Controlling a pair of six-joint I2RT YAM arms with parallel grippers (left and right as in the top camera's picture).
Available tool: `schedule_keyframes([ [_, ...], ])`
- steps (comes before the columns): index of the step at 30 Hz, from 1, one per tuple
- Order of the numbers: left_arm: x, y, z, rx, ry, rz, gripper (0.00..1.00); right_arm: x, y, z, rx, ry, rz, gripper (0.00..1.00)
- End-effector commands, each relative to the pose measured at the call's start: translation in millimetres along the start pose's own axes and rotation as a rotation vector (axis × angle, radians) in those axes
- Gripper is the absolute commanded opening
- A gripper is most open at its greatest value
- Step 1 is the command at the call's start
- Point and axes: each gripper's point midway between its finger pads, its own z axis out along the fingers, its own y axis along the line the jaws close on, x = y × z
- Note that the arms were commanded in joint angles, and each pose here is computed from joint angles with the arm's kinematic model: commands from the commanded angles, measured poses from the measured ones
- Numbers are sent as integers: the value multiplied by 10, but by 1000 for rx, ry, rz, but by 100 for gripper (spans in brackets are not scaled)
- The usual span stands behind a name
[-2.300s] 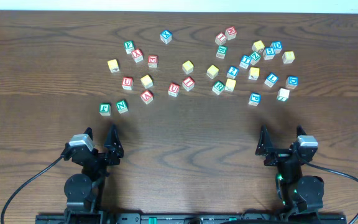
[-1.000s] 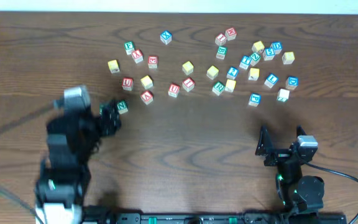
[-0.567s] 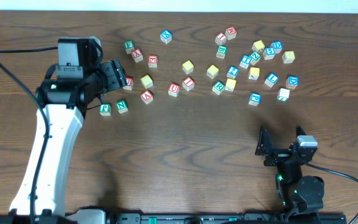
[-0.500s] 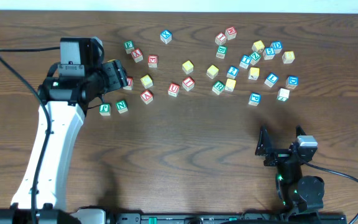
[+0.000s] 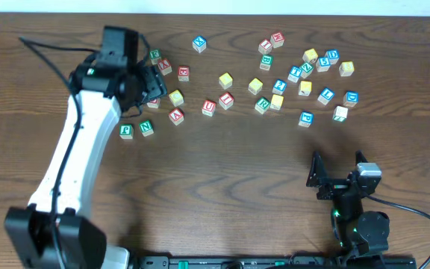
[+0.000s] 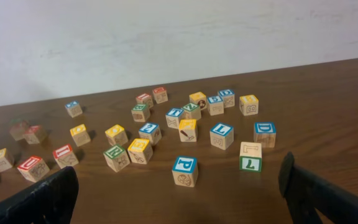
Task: Spell out CORL
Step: 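Move the left gripper over the yellow C block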
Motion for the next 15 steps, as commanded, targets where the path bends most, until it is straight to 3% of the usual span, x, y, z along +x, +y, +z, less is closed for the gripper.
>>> schedule_keyframes([
  [1, -153, -102, 108, -51, -11, -53, 74, 2, -23, -2, 9, -1, -14, 99],
  [10, -139, -184, 638, -95, 55, -145, 74, 2, -23, -2, 9, -1, -14, 99],
  [11, -127, -202, 736, -98, 62, -140, 98, 2, -23, -2, 9, -1, -14, 99],
  [15, -101, -258, 931, -98, 71, -128, 98, 2, -23, -2, 9, -1, -14, 99],
])
